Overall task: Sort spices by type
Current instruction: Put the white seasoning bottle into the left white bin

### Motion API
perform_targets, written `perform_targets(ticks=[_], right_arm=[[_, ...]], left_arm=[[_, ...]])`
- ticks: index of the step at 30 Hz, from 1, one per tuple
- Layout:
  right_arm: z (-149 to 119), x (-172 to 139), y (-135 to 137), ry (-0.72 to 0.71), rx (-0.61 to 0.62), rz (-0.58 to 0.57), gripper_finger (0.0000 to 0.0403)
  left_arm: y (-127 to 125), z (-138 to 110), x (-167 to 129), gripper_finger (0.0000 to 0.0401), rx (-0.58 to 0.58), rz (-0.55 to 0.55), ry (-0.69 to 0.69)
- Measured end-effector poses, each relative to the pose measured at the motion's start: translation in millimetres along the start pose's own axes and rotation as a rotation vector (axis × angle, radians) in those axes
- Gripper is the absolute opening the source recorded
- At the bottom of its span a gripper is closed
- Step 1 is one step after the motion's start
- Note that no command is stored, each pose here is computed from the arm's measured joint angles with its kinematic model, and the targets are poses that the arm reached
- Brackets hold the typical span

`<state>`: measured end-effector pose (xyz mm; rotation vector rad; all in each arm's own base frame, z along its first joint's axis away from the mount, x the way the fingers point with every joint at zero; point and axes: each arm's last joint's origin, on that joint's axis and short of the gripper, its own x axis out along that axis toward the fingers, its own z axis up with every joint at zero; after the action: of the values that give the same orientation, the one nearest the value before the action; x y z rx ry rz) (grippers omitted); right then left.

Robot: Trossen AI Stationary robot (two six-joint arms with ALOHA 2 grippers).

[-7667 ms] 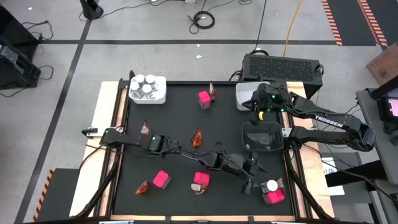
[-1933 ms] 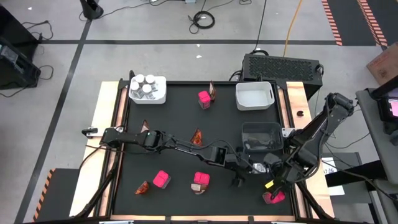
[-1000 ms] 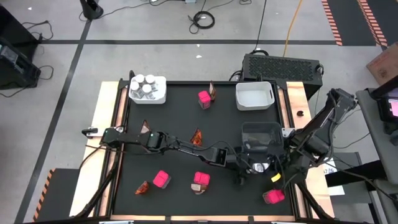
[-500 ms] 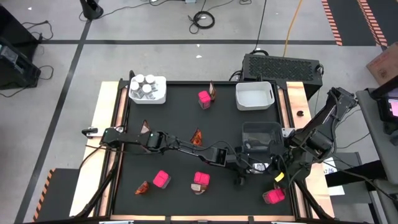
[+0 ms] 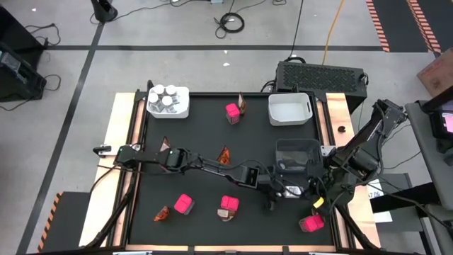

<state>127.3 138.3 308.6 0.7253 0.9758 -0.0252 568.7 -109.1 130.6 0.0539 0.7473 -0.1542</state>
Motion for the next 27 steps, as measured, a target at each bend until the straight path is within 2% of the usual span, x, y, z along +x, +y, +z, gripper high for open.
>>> perform_targets(ticks=[9, 13, 19, 23, 27], right_arm=[[1.4, -3.4, 0.9, -0.020, -0.094, 0.029, 0.0000], [3.8, -12.1, -2.2, -0.058, -0.109, 0.051, 0.0000], [7.4, -25.4, -7.5, -0.124, -0.144, 0.079, 0.0000], [10.2, -28.1, -9.1, -0.212, -0.186, 0.051, 0.0000], [14.7, -25.2, -9.2, -0.367, -0.234, -0.041, 0.0000]], left_arm=[[26.9, 24.8, -53.9, 0.0206, 0.062, 0.013, 0.101], [35.8, 44.5, -94.1, 0.0206, 0.087, 0.008, 0.103], [42.6, 58.8, -153.7, 0.0206, 0.109, 0.010, 0.176], [49.8, 61.6, -196.0, 0.0206, 0.089, 0.016, 0.253], [56.0, 64.9, -228.5, 0.0206, 0.066, 0.007, 0.272]])
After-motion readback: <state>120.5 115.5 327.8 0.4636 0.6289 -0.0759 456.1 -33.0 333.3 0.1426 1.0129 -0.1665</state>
